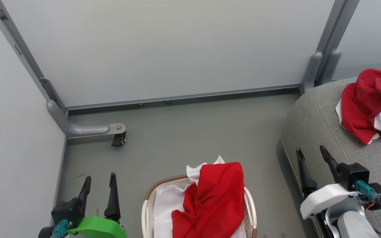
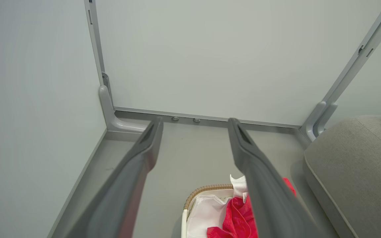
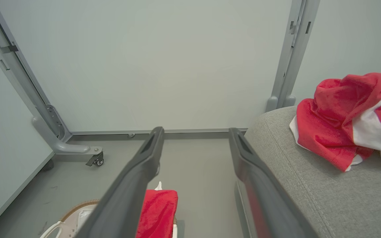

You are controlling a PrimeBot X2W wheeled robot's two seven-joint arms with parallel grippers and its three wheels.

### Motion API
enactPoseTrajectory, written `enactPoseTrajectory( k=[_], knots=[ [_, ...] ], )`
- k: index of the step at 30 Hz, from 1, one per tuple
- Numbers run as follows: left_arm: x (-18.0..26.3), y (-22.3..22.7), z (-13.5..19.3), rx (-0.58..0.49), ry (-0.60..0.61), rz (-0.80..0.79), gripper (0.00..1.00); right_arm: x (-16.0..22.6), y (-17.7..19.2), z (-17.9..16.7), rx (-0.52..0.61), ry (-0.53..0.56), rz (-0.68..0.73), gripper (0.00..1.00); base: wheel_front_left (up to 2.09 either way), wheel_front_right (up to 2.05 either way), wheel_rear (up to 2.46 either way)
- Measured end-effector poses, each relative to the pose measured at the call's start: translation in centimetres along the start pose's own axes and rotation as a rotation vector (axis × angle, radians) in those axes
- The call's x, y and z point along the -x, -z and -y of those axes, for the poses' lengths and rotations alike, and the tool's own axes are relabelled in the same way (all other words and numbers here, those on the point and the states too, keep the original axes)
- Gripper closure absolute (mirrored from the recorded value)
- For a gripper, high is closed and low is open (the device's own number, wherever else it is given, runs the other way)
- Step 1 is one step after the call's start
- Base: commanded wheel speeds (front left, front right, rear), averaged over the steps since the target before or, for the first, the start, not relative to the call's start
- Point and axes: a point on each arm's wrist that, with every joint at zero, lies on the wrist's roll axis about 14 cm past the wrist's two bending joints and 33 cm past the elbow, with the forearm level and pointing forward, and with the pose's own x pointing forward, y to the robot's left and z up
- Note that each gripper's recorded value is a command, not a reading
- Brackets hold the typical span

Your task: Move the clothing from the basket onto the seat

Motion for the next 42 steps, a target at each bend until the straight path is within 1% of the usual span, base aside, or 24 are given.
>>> enactPoseTrajectory(
  k=[5, 31, 37, 42],
  knots=[
    [0.8, 0.3, -0.3, 0.010, -0.014, -0.005, 0.00, 0.5, 0.3, -0.9, -0.013, -0.023, -0.006, 0.00, 0.00, 0.00, 0.00],
    [0.8, 1.1, -0.1, 0.013, -0.007, -0.031, 0.00, 0.6, 0.9, -1.2, -0.014, -0.034, -0.026, 0.00, 0.00, 0.00, 0.00],
    [-0.2, 1.7, 1.3, -0.019, 0.048, -0.057, 0.00, 0.3, 0.9, -0.9, -0.014, -0.026, -0.023, 0.00, 0.00, 0.00, 0.00],
    [-2.0, 3.1, 3.7, -0.056, 0.142, -0.111, 0.00, -0.5, 0.4, -0.6, -0.011, -0.020, -0.009, 0.00, 0.00, 0.00, 0.00]
  ],
)
